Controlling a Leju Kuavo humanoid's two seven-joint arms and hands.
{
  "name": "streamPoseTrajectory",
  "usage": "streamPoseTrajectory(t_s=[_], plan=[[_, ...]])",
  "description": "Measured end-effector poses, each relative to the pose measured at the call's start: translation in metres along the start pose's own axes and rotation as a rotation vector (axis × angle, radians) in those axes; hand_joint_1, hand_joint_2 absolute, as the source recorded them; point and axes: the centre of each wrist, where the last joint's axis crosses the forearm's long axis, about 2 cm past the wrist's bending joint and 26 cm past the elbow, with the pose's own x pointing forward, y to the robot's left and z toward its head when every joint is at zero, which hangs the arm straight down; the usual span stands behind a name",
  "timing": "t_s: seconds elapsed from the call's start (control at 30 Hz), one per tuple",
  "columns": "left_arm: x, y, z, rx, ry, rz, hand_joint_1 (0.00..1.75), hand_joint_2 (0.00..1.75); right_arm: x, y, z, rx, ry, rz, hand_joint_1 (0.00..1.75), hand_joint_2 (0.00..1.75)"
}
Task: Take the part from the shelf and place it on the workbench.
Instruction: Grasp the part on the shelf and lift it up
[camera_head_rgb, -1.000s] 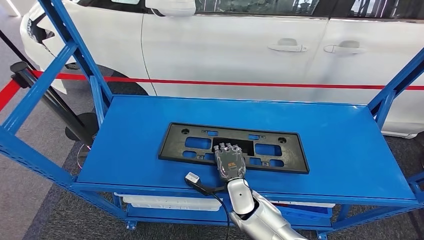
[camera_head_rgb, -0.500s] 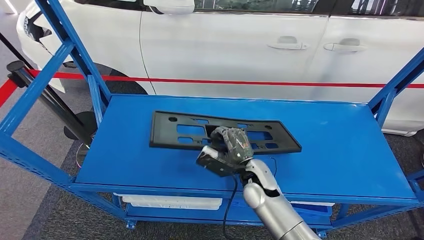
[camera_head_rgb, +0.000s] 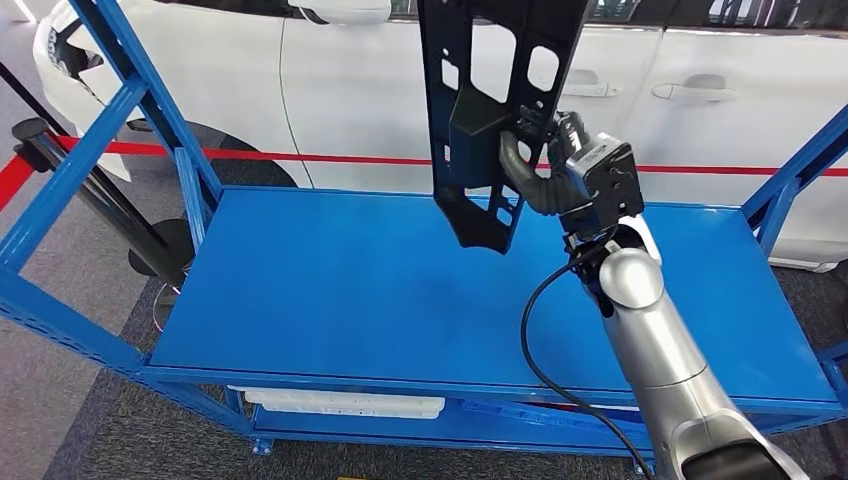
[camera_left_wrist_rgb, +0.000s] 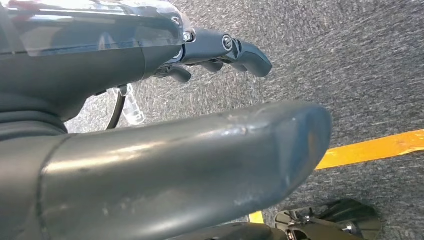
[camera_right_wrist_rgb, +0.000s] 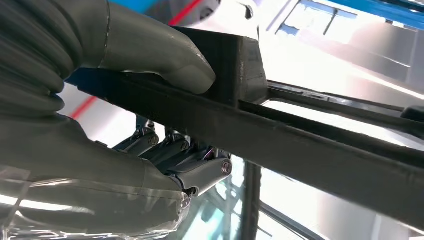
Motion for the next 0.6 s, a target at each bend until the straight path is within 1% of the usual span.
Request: streamPoseTrajectory(t_s=[0.1,0.17,0.3,0.43,0.6], plan=[[0.000,0.000,0.000,0.003,-0.013,0.005,0.00,0.00,0.003,-0.006,-0.001,-0.006,-0.015,0.014,1.75,1.75],[0.000,0.001,0.000,-0.002,-0.044,0.035,0.00,0.00,0.005,-0.010,0.000,-0.011,-0.024,0.012,1.75,1.75],[0.000,0.001,-0.001,-0.032,-0.120,0.148,0.00,1.75,0.010,-0.019,0.003,-0.018,-0.048,0.002,1.75,1.75],[0.002,0.002,-0.003,-0.054,-0.190,0.260,0.00,1.75,0.020,-0.036,0.006,-0.033,-0.069,-0.004,1.75,1.75],[0.007,0.002,-0.003,-0.075,-0.223,0.347,0.00,1.75,0.026,-0.051,0.014,-0.031,-0.083,0.016,1.75,1.75]])
